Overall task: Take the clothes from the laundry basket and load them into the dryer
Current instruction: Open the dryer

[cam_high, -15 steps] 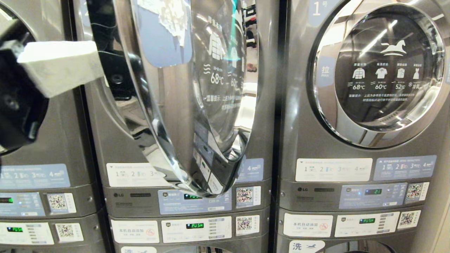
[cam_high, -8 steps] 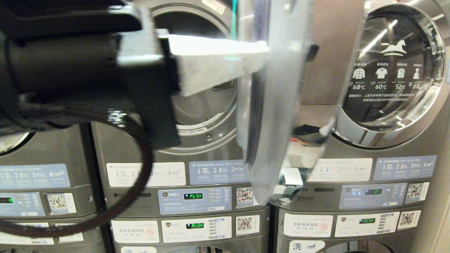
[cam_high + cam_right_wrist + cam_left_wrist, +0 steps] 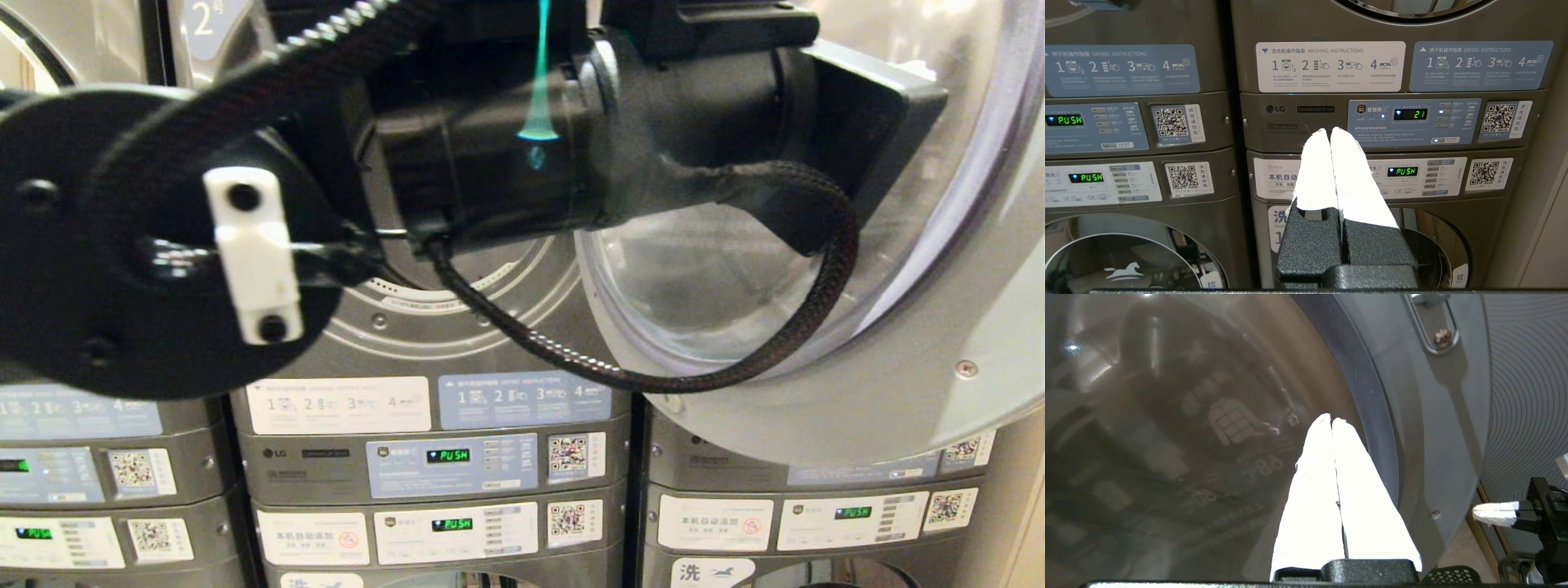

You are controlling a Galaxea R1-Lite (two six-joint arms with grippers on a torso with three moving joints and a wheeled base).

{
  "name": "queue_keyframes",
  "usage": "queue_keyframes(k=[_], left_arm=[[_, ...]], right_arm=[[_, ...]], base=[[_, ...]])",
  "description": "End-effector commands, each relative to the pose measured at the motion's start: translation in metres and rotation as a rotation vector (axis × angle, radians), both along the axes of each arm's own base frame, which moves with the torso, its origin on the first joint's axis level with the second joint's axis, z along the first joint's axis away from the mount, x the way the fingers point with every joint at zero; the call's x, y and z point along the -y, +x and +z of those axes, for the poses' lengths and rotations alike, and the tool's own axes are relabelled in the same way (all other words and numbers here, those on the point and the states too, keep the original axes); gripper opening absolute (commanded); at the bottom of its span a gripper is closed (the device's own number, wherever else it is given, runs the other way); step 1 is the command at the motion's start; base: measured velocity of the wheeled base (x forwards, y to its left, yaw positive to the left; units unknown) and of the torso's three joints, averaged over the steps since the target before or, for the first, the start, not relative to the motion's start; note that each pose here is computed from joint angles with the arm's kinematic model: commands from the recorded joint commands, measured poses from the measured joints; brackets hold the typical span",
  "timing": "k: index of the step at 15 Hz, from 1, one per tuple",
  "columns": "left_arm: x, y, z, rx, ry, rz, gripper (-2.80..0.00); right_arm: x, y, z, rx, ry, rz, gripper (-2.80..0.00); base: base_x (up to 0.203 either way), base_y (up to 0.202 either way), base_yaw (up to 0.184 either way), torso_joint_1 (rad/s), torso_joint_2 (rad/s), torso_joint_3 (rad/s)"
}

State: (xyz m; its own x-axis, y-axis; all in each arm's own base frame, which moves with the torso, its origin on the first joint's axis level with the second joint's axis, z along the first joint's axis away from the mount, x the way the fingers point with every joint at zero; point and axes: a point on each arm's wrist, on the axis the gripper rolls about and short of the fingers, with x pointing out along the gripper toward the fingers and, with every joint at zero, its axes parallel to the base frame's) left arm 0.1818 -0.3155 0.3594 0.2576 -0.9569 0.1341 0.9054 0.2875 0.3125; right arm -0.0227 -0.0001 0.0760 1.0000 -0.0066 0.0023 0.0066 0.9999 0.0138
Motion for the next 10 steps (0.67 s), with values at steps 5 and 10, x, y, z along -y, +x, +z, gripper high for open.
queue_keyframes(k=[5, 10], left_arm=[[0.042, 0.028, -0.029, -0.014, 0.034, 0.016, -2.8], [-0.007, 0.061, -0.007, 0.038, 0.0, 0.156, -2.8]], right_arm=[[0.0, 0.0, 0.0, 0.001, 0.002, 0.0, -2.8], [0.0, 0.0, 0.0, 0.001, 0.002, -0.001, -2.8]], base=[[0.0, 0.0, 0.0, 0.0, 0.0, 0.0], [0.0, 0.0, 0.0, 0.0, 0.0, 0.0]])
